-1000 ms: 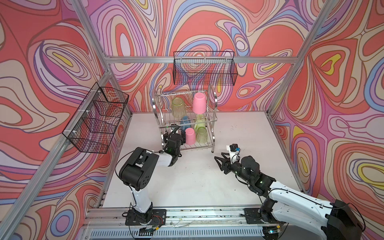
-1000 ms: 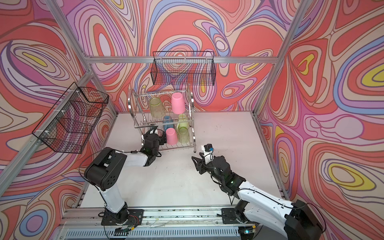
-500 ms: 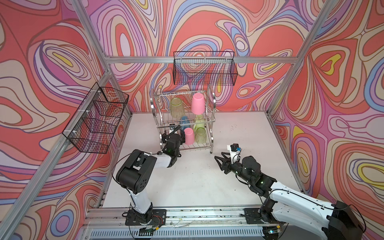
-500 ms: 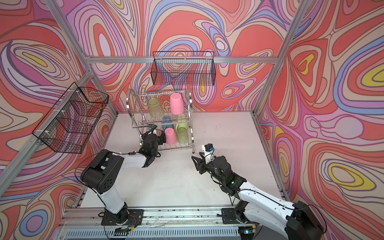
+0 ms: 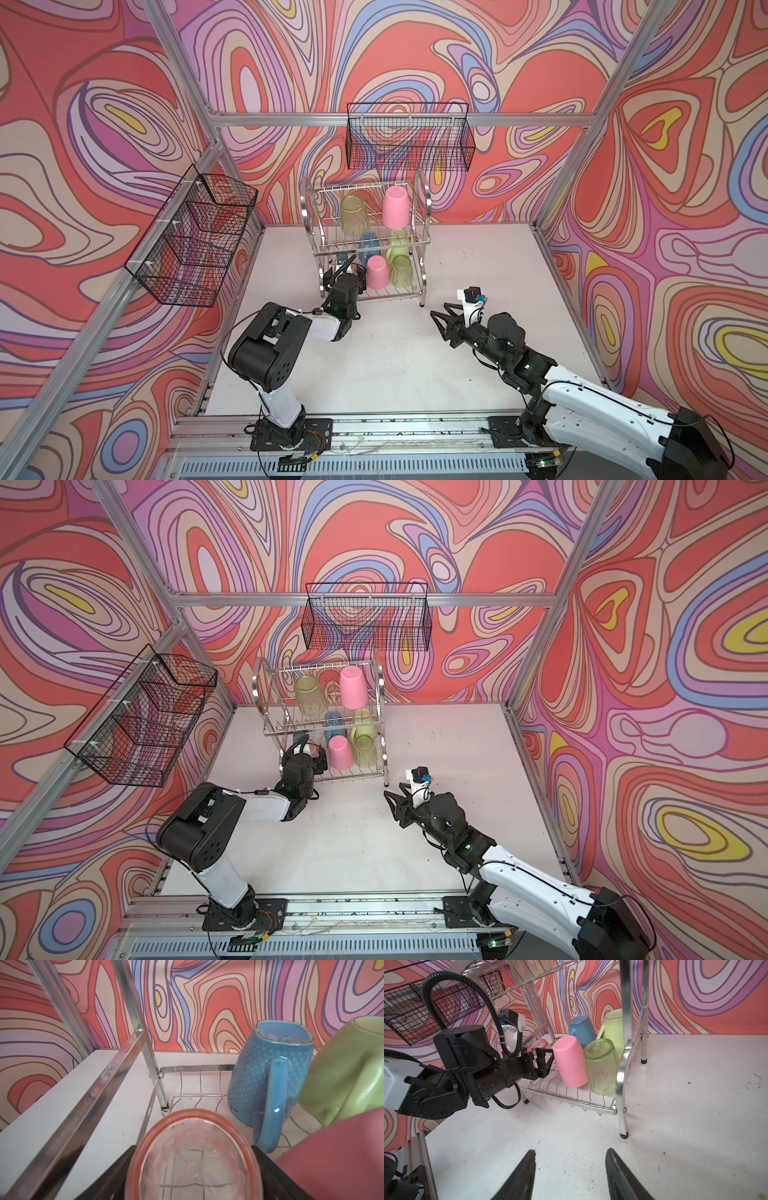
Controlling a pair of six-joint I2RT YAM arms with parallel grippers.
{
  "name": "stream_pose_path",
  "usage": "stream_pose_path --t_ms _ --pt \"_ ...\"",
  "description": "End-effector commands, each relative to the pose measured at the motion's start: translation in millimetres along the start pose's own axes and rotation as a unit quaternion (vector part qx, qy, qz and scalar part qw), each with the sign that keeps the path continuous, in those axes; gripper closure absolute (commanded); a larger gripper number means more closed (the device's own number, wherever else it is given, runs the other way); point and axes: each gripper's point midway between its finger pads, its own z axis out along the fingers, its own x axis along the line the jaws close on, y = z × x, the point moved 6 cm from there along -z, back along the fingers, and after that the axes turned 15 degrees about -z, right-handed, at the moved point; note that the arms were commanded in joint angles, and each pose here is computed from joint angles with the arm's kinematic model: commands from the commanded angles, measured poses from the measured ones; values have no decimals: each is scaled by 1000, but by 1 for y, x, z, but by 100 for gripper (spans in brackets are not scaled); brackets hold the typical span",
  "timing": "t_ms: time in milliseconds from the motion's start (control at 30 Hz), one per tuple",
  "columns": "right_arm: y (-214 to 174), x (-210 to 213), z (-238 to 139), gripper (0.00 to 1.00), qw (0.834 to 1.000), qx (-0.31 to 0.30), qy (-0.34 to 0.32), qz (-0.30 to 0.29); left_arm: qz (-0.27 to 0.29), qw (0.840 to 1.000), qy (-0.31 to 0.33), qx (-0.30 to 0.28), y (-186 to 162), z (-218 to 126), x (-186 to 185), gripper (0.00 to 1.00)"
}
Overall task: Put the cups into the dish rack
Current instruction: 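Lower the clear cup into the lower rack tier with the left gripper, then open the left gripper to release the clear cup on the rack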
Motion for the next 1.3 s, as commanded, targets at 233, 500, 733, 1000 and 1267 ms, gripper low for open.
stream_pose_path --t_ms 233,500,733,1000,1267 --pt "0 0 -5 44 1000 -7 4 2 -18 999 -8 -38 23 -18 -1 15" --pt "3 1 -5 44 1000 -9 7 -3 -17 999 -15 -41 24 -36 -1 15" --pt "5 0 -8 44 1000 -11 4 -3 -17 999 -29 -41 24 -59 -4 15" --pt "11 -3 -8 44 1000 -13 -11 -6 3 998 -54 -19 19 -99 -7 14" --pt "16 -12 -6 43 998 -3 -54 -16 4 999 -48 6 26 -140 16 10"
